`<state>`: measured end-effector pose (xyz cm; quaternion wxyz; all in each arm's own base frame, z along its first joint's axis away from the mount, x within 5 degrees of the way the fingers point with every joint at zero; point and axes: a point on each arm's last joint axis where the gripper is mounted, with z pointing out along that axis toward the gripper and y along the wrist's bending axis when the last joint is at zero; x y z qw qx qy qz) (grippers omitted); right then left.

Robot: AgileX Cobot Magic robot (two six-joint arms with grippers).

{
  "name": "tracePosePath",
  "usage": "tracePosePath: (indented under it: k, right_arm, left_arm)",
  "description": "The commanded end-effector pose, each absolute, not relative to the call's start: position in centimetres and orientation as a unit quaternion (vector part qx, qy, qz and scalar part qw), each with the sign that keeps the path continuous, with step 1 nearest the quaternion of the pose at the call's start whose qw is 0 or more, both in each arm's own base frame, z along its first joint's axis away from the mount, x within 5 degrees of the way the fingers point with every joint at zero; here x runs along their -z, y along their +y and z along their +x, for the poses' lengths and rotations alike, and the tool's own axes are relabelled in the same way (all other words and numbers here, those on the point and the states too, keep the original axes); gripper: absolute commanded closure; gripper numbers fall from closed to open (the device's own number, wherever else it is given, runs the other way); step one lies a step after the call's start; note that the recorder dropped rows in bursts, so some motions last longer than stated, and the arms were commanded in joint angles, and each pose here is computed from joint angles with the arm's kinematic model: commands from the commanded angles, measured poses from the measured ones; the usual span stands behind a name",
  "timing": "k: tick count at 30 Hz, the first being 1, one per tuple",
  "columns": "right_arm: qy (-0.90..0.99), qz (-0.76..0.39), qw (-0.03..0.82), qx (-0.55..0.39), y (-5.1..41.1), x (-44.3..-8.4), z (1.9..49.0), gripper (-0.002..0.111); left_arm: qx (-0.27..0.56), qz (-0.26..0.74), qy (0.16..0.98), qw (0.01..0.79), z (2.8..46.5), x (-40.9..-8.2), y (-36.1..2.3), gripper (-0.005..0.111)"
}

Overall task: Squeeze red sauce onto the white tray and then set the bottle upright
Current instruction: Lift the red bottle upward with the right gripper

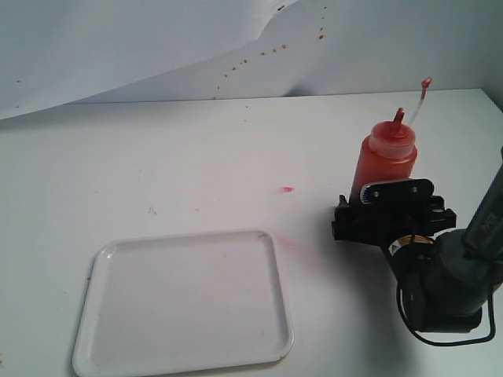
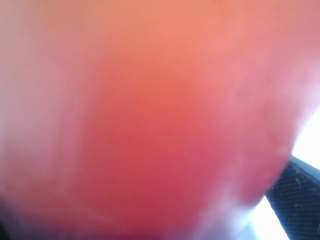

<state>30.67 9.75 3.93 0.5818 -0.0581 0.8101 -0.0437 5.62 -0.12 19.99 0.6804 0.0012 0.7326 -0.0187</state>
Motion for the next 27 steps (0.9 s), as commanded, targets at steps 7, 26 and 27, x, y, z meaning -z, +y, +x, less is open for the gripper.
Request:
tracePosePath:
  k: [7,26,27]
  right_arm:
    - [0.808,-0.047,0.587,0.035,9.78,-4.04,30.75,0.108]
    - [0.801,-0.042,0.593,0.073,9.39,-4.37,31.21,0.108]
    - [0.799,-0.041,0.595,0.072,9.46,-4.44,31.37,0.108]
  left_arm:
    - [0.022,-0.001,0.733,0.680,5.62,-19.86,-0.14,0.107]
    - [0.022,-0.001,0.733,0.680,5.62,-19.86,-0.14,0.107]
    - [0.022,-0.001,0.733,0.680,5.62,-19.86,-0.14,0.107]
